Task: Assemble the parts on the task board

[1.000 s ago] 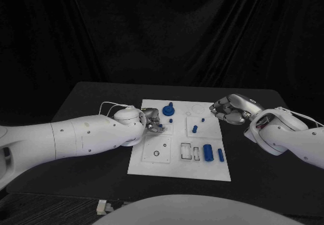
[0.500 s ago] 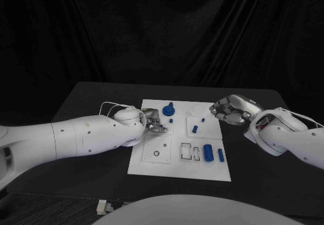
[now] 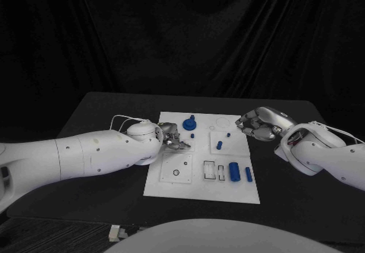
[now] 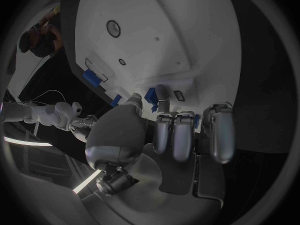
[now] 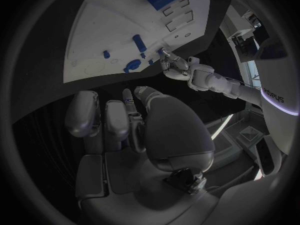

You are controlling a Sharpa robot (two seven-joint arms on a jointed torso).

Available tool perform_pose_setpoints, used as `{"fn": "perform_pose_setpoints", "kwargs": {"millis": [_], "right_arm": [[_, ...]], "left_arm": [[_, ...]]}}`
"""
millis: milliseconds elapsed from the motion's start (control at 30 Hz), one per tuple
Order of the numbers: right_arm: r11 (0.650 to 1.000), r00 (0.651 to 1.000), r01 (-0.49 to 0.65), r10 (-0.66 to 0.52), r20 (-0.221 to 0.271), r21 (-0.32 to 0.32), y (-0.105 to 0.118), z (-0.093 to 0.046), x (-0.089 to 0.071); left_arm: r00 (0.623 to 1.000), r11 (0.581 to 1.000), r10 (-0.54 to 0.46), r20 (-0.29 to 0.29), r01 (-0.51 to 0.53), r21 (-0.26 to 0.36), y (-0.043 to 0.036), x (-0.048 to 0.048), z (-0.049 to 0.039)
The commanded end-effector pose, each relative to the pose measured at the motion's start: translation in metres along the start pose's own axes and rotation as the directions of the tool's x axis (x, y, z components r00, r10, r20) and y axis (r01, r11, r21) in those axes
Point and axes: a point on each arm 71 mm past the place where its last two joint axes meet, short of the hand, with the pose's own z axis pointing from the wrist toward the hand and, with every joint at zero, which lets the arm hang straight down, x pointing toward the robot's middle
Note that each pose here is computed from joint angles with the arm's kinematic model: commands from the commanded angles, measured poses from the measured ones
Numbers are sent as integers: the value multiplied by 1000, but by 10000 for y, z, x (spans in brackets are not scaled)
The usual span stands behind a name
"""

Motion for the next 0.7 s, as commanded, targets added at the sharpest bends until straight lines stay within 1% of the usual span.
{"fn": "perform_pose_setpoints", "kwargs": {"millis": [33, 233, 500, 633, 700], "right_arm": [[1000, 1000, -1, 1, -4, 12, -10, -5, 11], [1000, 1000, -1, 1, -5, 13, -12, -5, 13], [1000, 1000, 0, 0, -6, 17, -21, -5, 12], [1000, 1000, 1, -1, -8, 20, -30, -5, 11], [1000, 1000, 2, -2, -8, 21, -34, -5, 10]], "left_arm": [[1000, 1000, 4, -18, -4, 2, -2, 37, -4], [1000, 1000, -2, -6, 2, 2, 11, 27, -5], [998, 999, -34, 52, 33, 27, 15, -17, -34], [997, 999, -38, 72, 36, 34, 4, -85, -63], [997, 999, -31, 76, 29, 31, -12, -146, -68]]}}
